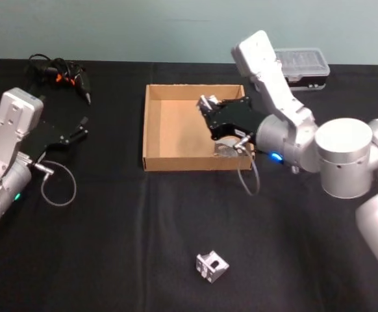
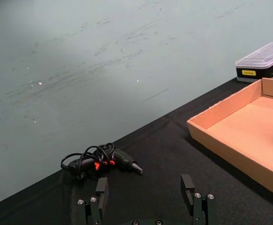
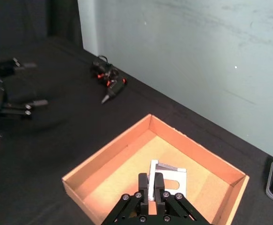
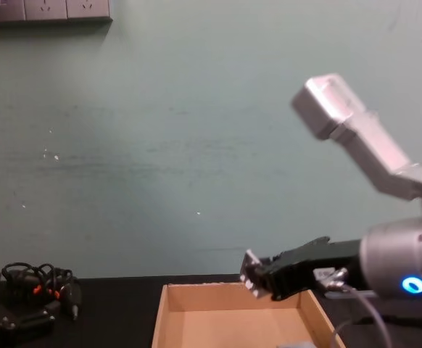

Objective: Use one hand to pick up the angle iron from the table and place it into the box.

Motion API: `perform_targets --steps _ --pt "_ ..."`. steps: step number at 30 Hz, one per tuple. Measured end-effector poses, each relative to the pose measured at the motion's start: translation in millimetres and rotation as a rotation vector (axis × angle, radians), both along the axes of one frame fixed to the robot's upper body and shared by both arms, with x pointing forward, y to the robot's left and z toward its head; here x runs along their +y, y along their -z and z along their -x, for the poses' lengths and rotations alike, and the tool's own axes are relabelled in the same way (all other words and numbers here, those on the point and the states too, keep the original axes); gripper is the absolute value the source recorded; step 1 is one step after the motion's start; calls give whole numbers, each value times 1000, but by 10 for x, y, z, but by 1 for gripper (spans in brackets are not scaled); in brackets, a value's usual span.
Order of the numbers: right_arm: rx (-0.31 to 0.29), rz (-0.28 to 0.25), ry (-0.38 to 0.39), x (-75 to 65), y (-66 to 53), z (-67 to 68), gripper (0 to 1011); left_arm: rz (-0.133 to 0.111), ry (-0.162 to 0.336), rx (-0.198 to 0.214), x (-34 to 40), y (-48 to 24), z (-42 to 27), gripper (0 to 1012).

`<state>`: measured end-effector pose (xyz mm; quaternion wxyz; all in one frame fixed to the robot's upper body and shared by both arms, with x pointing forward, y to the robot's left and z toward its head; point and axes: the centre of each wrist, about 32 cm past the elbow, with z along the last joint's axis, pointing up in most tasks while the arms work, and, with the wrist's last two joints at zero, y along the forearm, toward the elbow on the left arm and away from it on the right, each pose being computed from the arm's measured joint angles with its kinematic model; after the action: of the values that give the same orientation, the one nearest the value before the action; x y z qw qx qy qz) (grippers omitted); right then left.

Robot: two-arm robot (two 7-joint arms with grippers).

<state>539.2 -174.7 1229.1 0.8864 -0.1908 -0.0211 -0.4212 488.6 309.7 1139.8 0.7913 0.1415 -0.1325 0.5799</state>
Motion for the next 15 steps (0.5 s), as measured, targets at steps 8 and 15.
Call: perform_targets --steps 8,15 --pt "44 22 2 116 107 -204 85 0 0 0 0 0 0 1011" --pt "83 41 -38 230 168 -319 85 0 0 0 0 0 0 1011"
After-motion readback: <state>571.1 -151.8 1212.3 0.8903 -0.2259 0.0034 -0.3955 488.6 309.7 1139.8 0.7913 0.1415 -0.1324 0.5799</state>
